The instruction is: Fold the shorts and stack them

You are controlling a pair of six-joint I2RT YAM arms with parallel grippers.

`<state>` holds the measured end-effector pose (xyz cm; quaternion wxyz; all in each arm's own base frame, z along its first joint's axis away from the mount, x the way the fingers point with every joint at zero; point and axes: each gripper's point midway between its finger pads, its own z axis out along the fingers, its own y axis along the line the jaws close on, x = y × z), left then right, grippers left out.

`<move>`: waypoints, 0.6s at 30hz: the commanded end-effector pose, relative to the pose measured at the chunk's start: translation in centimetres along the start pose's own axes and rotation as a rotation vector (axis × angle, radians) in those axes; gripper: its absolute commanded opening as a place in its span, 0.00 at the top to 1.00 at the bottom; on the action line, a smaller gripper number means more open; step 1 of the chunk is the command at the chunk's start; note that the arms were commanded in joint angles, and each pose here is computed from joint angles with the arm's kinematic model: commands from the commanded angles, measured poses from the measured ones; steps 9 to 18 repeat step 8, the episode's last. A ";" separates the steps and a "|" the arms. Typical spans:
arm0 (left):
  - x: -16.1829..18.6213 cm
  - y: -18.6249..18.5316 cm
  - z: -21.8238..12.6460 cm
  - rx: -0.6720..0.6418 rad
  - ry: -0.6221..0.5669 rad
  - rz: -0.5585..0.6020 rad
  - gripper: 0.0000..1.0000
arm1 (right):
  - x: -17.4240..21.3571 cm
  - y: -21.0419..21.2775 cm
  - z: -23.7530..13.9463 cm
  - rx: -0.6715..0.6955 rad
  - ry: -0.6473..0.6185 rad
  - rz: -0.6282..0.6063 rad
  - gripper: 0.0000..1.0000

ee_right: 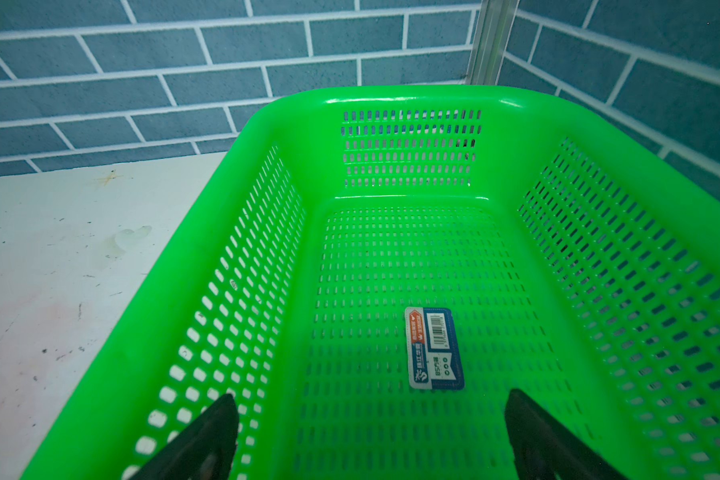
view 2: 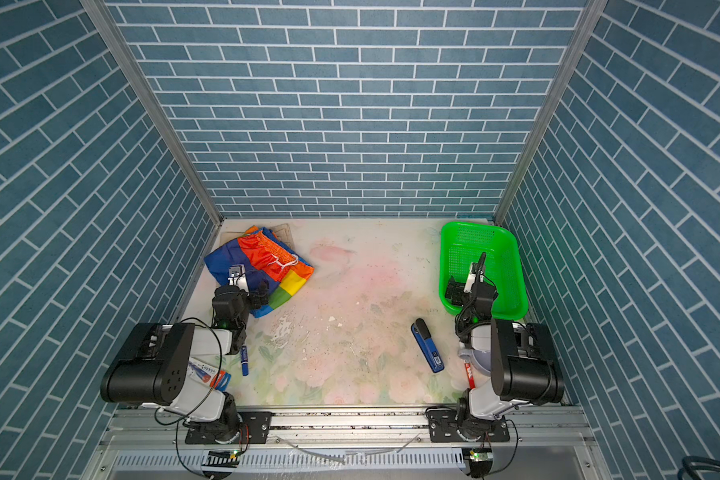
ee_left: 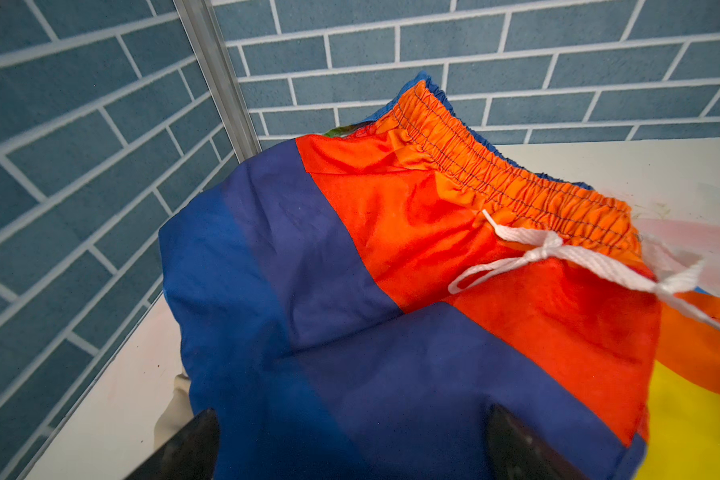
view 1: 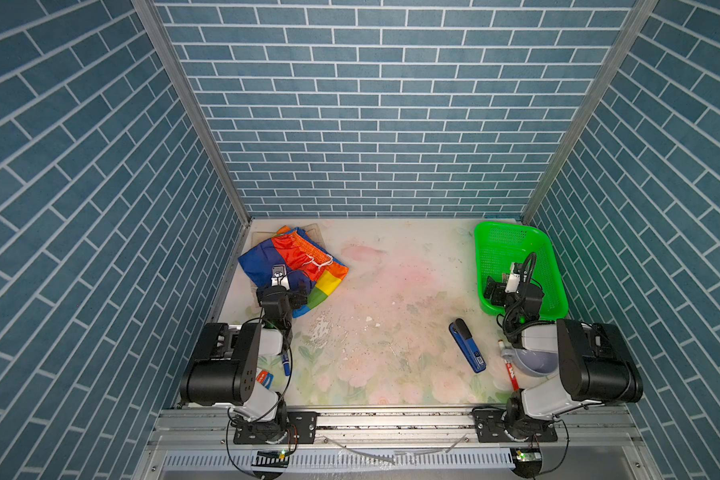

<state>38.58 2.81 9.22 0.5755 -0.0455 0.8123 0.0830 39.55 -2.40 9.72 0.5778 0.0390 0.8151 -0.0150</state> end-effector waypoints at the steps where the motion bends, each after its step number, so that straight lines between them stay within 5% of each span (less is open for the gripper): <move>1: -0.5 -0.1 0.1 -0.002 -0.004 0.008 0.00 | 1.0 0.4 0.4 -0.024 0.049 -0.031 0.01; 18: -0.5 -0.1 0.2 -0.004 -0.005 0.008 0.00 | 1.0 0.4 0.5 -0.030 0.057 -0.024 0.01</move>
